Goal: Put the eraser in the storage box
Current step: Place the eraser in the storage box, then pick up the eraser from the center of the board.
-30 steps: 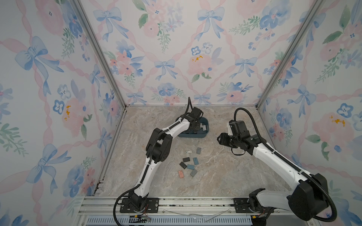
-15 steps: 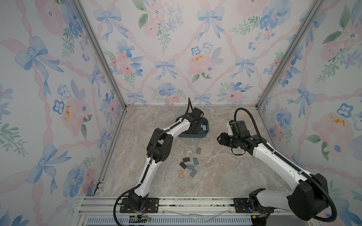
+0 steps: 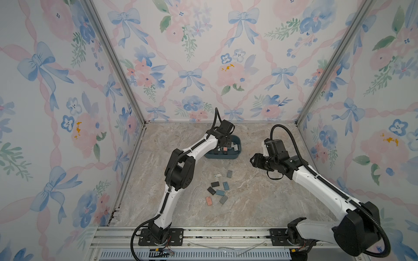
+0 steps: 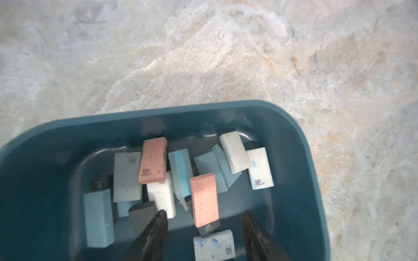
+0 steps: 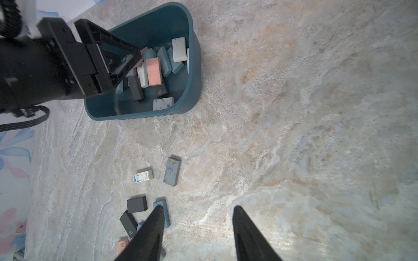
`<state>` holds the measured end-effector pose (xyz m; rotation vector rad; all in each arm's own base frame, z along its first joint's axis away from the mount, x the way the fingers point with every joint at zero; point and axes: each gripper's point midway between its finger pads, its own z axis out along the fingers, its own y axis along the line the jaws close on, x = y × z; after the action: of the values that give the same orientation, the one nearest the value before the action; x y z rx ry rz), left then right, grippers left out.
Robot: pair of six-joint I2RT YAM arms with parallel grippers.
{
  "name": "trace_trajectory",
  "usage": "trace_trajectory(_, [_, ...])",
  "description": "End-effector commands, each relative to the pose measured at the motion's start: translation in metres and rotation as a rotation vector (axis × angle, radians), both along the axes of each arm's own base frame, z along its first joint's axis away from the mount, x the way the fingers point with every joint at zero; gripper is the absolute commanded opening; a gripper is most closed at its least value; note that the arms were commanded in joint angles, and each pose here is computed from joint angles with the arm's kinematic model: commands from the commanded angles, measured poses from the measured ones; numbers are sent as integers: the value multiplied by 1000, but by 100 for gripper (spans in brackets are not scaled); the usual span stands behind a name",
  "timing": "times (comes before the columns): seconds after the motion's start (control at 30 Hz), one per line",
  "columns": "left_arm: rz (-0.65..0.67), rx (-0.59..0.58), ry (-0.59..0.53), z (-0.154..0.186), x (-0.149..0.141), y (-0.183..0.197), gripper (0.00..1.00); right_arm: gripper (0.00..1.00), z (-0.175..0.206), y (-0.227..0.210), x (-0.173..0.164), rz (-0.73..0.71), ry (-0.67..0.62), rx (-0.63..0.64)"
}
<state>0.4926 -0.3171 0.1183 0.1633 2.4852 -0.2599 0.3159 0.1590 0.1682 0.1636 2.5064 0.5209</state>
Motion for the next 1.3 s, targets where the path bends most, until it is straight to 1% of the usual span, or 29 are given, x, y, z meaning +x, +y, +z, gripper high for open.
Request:
trace_trajectory(0.0, [2, 13, -81, 44, -11, 4, 56, 52, 0, 6, -8, 7, 3, -8])
trace_trajectory(0.13, [-1, 48, -164, 79, -26, 7, 55, 52, -11, 21, -15, 42, 18, -34])
trace_trajectory(0.23, [-15, 28, -206, 101, -41, 9, 54, 52, -21, 35, -21, 53, 48, -44])
trace_trajectory(0.4, [-12, -49, -282, 130, -67, 24, 53, 52, -36, 51, -27, 73, 57, -89])
trace_trajectory(0.67, [23, -179, -429, 171, -112, 64, 52, 53, -50, 69, -24, 83, 59, -114])
trace_trajectory(0.83, [37, -227, -480, 182, -138, 87, 51, 55, -62, 79, -22, 97, 80, -135])
trace_trajectory(1.1, [81, -256, -521, 182, -173, 125, 50, 57, -80, 106, -15, 139, 110, -155])
trace_trajectory(1.13, [84, -259, -526, 182, -176, 128, 50, 58, -79, 110, -13, 144, 105, -152])
trace_trajectory(1.17, [87, -260, -530, 182, -179, 131, 50, 59, -89, 112, -12, 149, 126, -173])
trace_trajectory(1.27, [94, -263, -532, 177, -187, 139, 50, 63, -98, 118, -9, 157, 141, -204])
